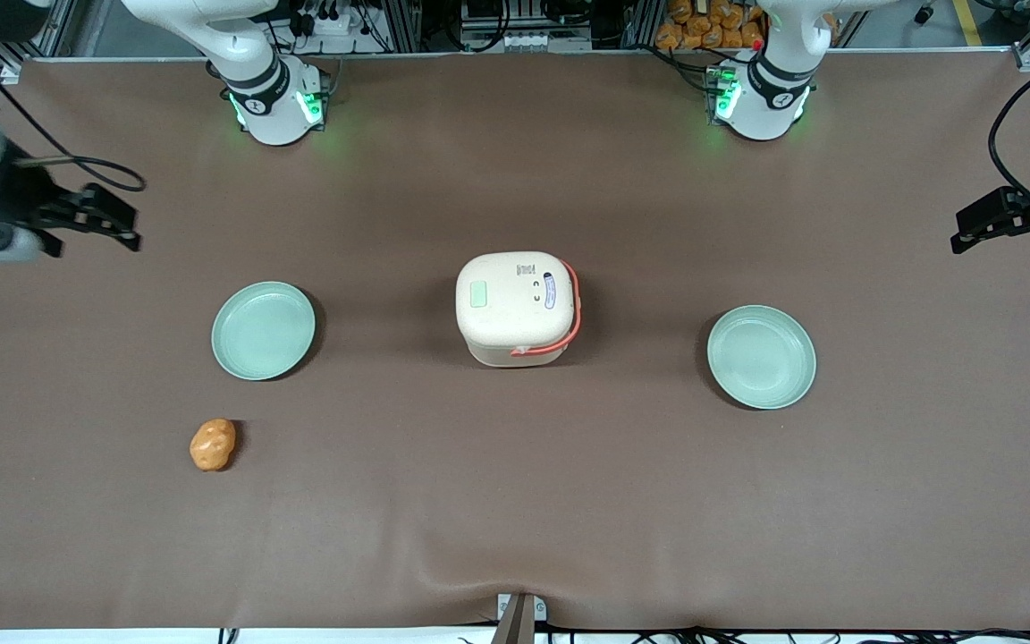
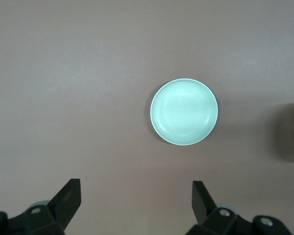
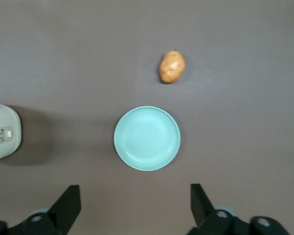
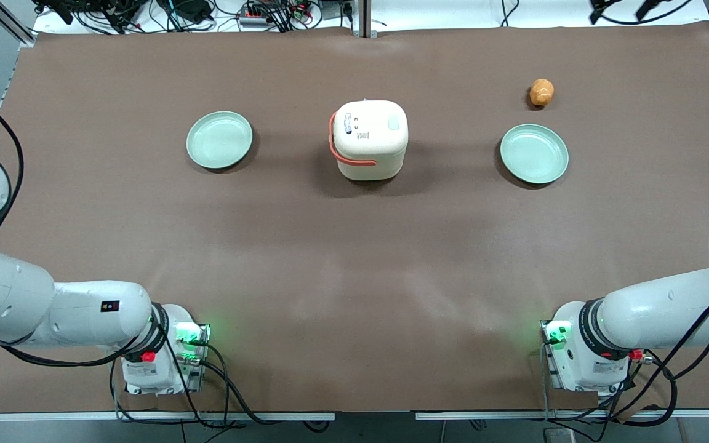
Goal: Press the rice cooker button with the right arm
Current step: 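Move the right gripper over the white rice cooker's lid button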
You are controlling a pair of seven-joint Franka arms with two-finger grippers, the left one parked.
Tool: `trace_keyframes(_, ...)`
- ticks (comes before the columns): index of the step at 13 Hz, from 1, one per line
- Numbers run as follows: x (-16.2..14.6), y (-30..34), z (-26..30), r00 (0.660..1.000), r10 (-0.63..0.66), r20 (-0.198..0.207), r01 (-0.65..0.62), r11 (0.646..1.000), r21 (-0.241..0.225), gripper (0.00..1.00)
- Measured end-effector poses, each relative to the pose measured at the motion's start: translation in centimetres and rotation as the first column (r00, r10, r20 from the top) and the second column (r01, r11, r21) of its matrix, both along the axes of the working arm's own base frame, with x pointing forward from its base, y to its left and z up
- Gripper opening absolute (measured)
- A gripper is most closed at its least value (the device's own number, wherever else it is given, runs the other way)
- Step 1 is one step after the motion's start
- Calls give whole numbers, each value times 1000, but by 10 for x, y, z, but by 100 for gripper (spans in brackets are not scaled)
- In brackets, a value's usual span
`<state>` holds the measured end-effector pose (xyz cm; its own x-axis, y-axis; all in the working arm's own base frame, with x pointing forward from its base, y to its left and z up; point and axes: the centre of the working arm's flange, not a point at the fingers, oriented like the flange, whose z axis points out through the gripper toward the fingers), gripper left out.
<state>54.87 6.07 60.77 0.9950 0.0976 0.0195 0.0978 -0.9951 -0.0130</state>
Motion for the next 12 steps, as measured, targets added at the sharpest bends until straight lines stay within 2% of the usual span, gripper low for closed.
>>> trace_keyframes(1, 3, 21, -6, 999, 31, 7, -31, 1000, 0, 94)
trace_keyframes(3, 5, 69, -15, 997, 73, 25, -73, 997, 3, 74)
trace_keyframes(6, -6, 156, -35, 998, 58, 17, -58, 998, 3, 36)
trace_keyframes(9, -10, 217, -61, 997, 72, 43, -72, 997, 13, 2)
trace_keyframes(12, -14, 267, -93, 998, 48, 51, -49, 999, 21, 1)
